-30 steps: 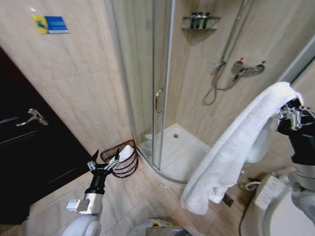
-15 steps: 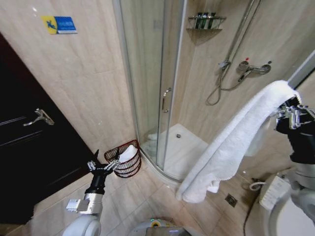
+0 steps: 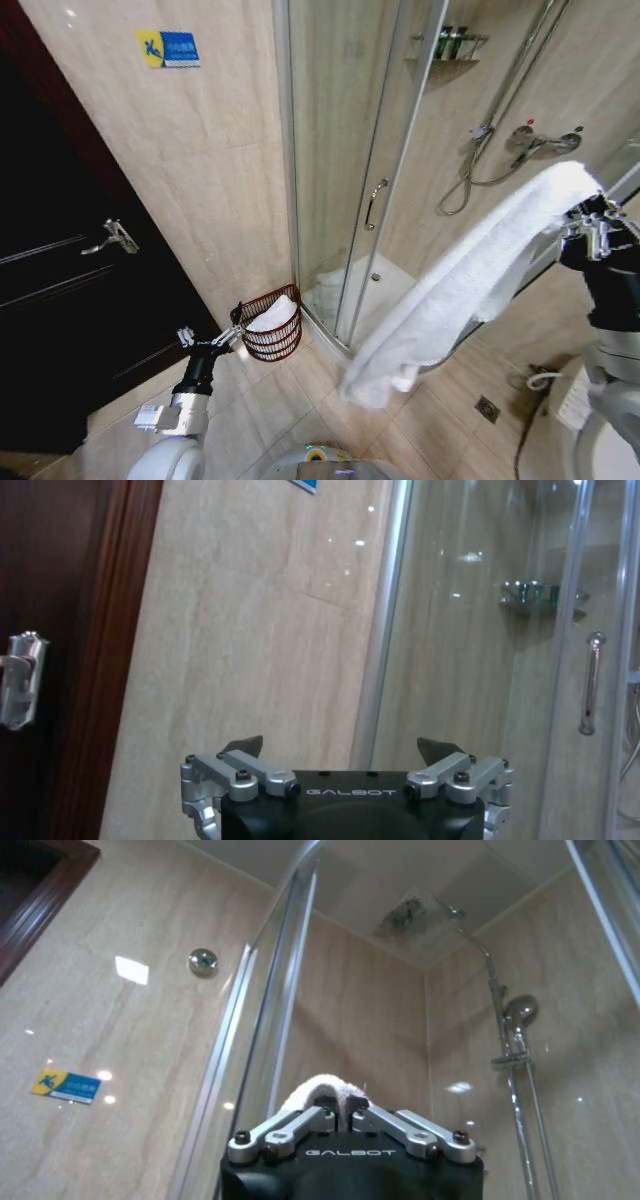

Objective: Discard the used towel into the hamper.

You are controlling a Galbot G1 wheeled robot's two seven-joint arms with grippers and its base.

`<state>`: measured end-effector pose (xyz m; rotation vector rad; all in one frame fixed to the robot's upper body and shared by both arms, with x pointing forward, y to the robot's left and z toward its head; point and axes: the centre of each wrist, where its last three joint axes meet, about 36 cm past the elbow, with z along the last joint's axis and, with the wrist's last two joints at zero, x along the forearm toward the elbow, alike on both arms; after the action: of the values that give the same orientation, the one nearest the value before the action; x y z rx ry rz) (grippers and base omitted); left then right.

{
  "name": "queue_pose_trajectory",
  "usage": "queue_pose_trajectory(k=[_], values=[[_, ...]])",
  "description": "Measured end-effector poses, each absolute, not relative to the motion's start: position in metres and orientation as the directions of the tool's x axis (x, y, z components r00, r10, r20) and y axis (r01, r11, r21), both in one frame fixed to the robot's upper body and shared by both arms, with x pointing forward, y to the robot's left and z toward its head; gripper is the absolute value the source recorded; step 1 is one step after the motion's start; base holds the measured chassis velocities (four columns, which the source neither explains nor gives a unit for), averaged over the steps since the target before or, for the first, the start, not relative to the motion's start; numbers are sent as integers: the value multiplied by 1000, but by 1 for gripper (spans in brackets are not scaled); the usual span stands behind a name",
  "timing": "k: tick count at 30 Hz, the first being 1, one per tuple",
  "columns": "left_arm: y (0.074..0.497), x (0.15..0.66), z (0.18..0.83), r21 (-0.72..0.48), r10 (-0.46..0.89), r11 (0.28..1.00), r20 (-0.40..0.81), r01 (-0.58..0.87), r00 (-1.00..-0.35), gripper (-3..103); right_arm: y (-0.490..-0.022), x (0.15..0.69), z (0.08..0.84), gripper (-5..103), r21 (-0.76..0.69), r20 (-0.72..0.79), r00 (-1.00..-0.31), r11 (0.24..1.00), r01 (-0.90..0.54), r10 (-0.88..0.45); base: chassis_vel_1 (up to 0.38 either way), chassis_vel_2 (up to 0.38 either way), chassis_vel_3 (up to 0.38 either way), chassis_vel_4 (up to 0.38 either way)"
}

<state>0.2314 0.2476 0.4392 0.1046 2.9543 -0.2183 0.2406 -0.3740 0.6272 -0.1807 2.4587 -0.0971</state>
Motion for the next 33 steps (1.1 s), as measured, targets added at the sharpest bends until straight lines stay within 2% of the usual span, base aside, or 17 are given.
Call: queue_pose_trajectory(k=[13,25,33], values=[[248,231,439,-139,57,987,-181,83,-982,100,-375,238,626,4,-109,-610,-779,989,-100,-146,-2,-6,0,10],[248,231,439,-139,57,987,-181,83,-982,100,-375,238,625,4,-106,-612,-778,990,-96,-141,131,-161,-152,160],[248,231,439,-139,57,987,-181,83,-982,100,-375,239,627,4,-110,-615,-775,989,-100,-146,46,-33,-51,46]])
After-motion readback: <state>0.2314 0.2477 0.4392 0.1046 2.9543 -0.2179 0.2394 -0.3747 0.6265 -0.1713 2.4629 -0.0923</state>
